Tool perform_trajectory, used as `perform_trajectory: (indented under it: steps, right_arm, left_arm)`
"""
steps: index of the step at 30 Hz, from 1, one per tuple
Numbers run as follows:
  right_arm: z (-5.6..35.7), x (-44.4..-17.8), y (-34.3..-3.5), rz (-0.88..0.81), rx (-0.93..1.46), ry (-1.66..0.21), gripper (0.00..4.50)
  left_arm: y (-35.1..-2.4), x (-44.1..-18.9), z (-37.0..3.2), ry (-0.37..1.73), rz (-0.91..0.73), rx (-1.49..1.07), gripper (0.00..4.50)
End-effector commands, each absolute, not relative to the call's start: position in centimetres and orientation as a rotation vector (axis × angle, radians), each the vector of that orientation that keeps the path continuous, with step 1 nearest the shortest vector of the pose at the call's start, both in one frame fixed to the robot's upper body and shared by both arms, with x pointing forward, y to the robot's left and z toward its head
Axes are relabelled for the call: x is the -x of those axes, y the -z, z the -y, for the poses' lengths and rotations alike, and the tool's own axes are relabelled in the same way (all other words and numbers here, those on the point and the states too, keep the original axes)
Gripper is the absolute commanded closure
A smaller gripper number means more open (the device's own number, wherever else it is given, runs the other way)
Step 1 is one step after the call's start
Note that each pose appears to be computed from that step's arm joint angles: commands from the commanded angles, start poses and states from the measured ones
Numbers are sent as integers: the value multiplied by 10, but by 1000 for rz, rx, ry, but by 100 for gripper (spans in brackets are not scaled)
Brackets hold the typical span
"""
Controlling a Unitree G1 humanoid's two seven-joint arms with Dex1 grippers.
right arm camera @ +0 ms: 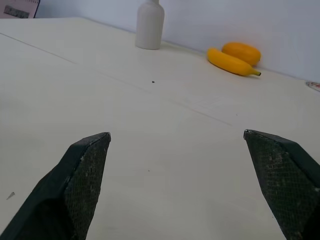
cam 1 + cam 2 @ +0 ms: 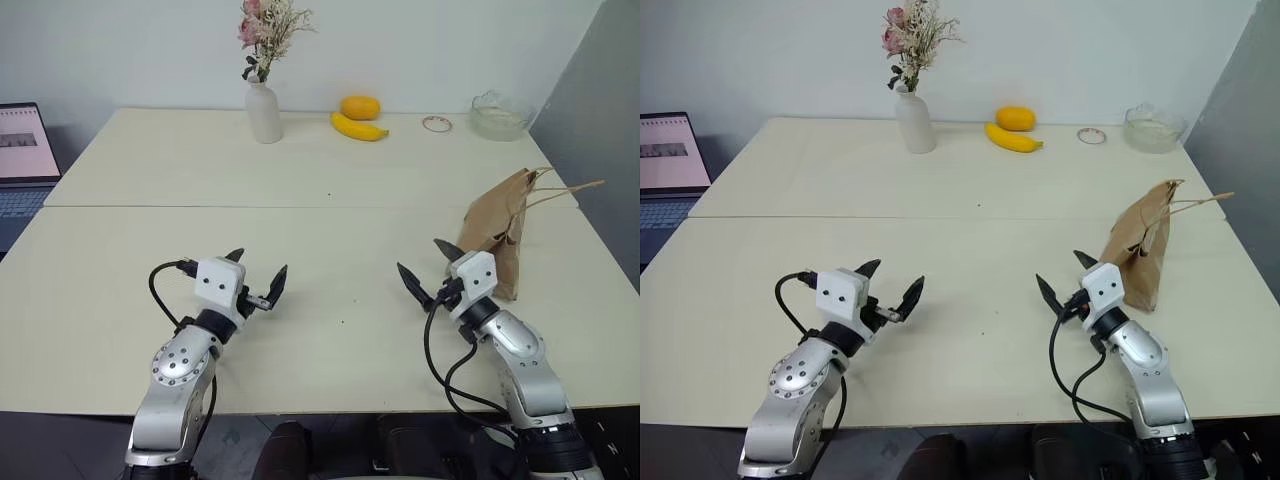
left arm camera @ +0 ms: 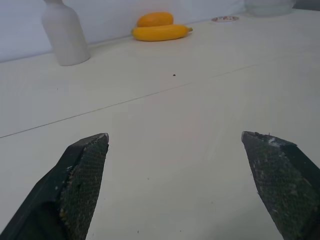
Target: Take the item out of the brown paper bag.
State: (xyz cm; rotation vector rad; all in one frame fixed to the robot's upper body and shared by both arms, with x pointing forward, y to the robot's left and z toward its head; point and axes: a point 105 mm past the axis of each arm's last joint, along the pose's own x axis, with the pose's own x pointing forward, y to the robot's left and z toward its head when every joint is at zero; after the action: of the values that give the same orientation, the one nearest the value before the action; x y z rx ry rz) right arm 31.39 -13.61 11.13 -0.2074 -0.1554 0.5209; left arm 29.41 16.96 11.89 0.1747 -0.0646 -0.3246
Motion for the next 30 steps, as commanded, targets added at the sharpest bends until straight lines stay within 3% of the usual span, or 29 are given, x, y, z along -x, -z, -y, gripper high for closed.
perform_trajectory:
  steps: [1,13,20,25,28,30]
  right_arm:
    - [134,-314,-121,199,210,-525,0]
    - [133,-314,-120,198,215,-534,0]
    - [134,-312,-126,214,226,-544,0]
    - [132,-306,-145,258,244,-556,0]
    - [135,-289,-181,328,237,-523,0]
    - [138,-279,-196,340,232,-512,0]
  left_arm:
    - [-131,-292,-170,321,108,-167,3]
    - [-129,-290,-168,333,94,-207,3]
    - [-158,-291,-179,355,153,-237,3]
    - [-194,-289,-159,636,201,-191,3]
    - [-214,-289,-128,925,188,-249,3]
    - [-222,-290,-118,1003,188,-252,3]
